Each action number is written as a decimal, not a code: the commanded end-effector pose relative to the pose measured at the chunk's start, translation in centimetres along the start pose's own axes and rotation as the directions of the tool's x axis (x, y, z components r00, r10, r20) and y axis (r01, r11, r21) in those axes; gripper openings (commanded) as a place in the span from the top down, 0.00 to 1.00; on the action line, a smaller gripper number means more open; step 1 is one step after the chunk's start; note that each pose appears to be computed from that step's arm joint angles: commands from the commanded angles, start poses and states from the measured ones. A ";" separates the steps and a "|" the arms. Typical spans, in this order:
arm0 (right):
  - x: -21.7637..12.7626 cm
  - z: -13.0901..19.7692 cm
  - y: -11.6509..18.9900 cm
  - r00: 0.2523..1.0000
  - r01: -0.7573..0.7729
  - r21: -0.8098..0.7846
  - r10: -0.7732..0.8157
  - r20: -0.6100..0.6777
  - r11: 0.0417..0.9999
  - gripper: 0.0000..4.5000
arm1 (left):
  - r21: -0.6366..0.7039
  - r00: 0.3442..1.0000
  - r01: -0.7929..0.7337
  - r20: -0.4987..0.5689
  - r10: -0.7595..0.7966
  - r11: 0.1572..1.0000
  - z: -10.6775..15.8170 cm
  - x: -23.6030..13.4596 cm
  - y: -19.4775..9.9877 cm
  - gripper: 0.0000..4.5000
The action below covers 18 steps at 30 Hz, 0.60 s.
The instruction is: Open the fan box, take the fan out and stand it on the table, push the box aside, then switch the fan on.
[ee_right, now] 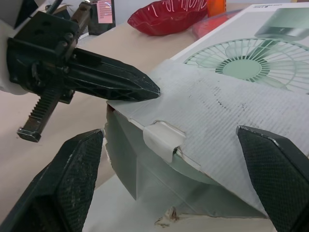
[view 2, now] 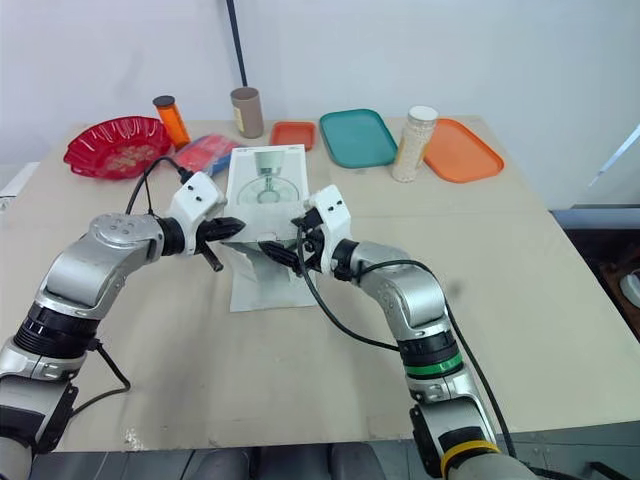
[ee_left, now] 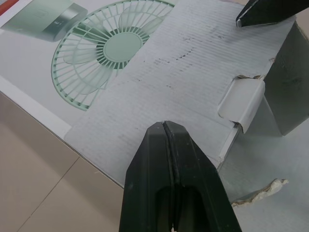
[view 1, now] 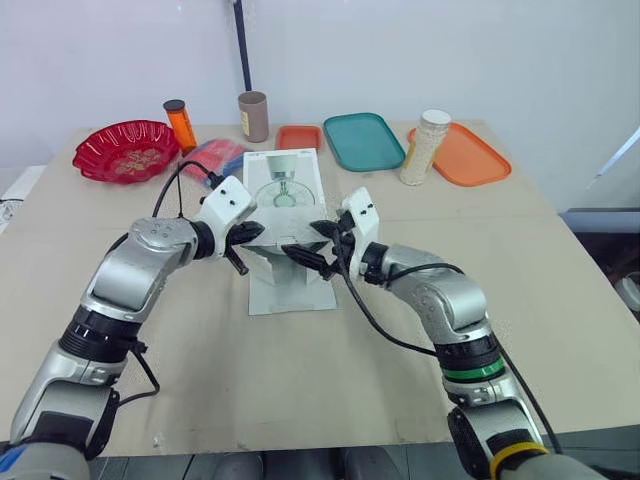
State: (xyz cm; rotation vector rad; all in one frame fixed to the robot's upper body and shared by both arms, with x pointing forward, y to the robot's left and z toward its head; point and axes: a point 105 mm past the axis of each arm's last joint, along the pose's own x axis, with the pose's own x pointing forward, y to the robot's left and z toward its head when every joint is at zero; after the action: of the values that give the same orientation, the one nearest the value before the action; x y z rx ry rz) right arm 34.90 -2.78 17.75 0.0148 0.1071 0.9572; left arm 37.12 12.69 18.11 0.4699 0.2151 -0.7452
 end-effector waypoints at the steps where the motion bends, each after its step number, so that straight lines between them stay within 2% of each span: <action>1: -0.4 2.0 0.7 0.998 -0.024 -0.069 0.027 0.048 0.997 0.00 | -0.029 0.999 -0.025 -0.024 0.025 0.999 -1.2 0.2 0.4 1.00; 7: -0.9 2.0 0.6 0.999 -0.017 -0.074 0.020 0.045 0.997 0.00 | -0.035 1.000 -0.016 -0.024 0.015 0.999 -1.4 0.4 -0.1 1.00; 12: -1.7 3.2 1.3 0.996 -0.034 -0.085 0.042 0.084 0.996 0.00 | -0.029 1.000 -0.015 -0.020 0.014 0.999 -1.2 0.7 0.1 1.00; 18: -2.9 3.1 2.6 0.994 -0.078 -0.109 0.086 0.071 0.991 0.00 | -0.043 1.000 -0.007 -0.015 0.007 0.999 -1.1 1.0 0.0 1.00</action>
State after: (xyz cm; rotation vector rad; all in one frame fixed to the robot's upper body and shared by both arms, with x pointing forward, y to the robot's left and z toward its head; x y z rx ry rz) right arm 32.57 -3.72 19.91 -0.0394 0.0410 1.0029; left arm 37.72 12.03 17.84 0.4359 0.1954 -0.7457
